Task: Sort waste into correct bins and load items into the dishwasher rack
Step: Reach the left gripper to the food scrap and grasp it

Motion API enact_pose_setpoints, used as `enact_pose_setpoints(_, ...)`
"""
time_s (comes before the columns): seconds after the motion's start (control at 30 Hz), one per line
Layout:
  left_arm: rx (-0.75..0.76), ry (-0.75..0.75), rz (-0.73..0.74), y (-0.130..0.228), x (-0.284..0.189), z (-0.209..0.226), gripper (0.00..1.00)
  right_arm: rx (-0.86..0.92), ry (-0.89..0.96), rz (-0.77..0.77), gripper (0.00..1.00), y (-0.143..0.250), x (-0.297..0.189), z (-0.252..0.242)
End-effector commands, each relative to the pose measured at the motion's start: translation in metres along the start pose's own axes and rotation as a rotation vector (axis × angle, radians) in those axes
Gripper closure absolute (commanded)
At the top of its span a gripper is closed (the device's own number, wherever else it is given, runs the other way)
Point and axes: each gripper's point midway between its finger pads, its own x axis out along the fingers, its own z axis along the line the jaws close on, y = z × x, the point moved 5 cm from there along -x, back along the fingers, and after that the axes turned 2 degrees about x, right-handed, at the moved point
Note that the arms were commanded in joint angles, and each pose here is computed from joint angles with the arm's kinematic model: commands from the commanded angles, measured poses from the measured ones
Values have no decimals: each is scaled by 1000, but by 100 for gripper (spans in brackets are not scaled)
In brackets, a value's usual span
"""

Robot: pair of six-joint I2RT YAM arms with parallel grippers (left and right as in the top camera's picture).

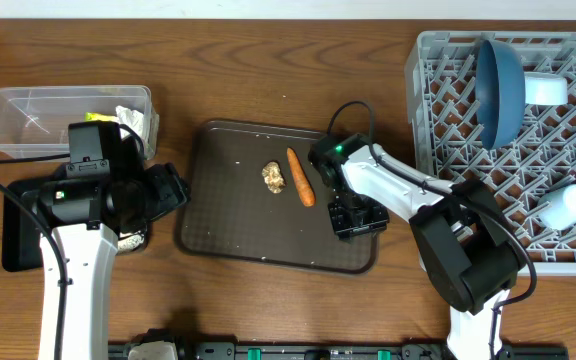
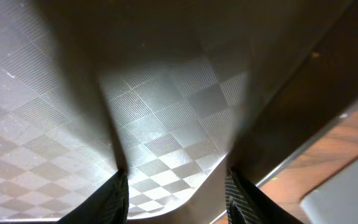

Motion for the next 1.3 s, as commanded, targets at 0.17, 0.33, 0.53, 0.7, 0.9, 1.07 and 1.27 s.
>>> enact_pose_setpoints(0.17, 3, -10, -12, -4, 0, 1, 29, 29, 131, -86, 54, -21, 3, -23)
enact_pose_setpoints(0.33, 54, 18, -46, -9, 3, -12, 29, -3, 5, -198, 53, -24, -43, -9)
enact_pose_setpoints(0.53, 184, 76, -49, -16, 28, -49, 28, -13, -126, -469, 36, -15, -132, -23)
enact_pose_setpoints(0.7, 283, 104, 2, -16, 73, -81, 28, 14, -175, -621, 25, 11, -182, -61)
enact_pose_setpoints(0.9, 387, 97, 51, -10, 131, -106, 28, 164, -172, -681, 19, 47, -205, -127)
enact_pose_setpoints(1.07, 423, 50, 100, 1, 168, -110, 28, 278, -144, -652, 18, 64, -201, -170)
enact_pose_setpoints(1.27, 461, 35, 162, 19, 202, -115, 28, 353, -128, -598, 18, 70, -192, -192)
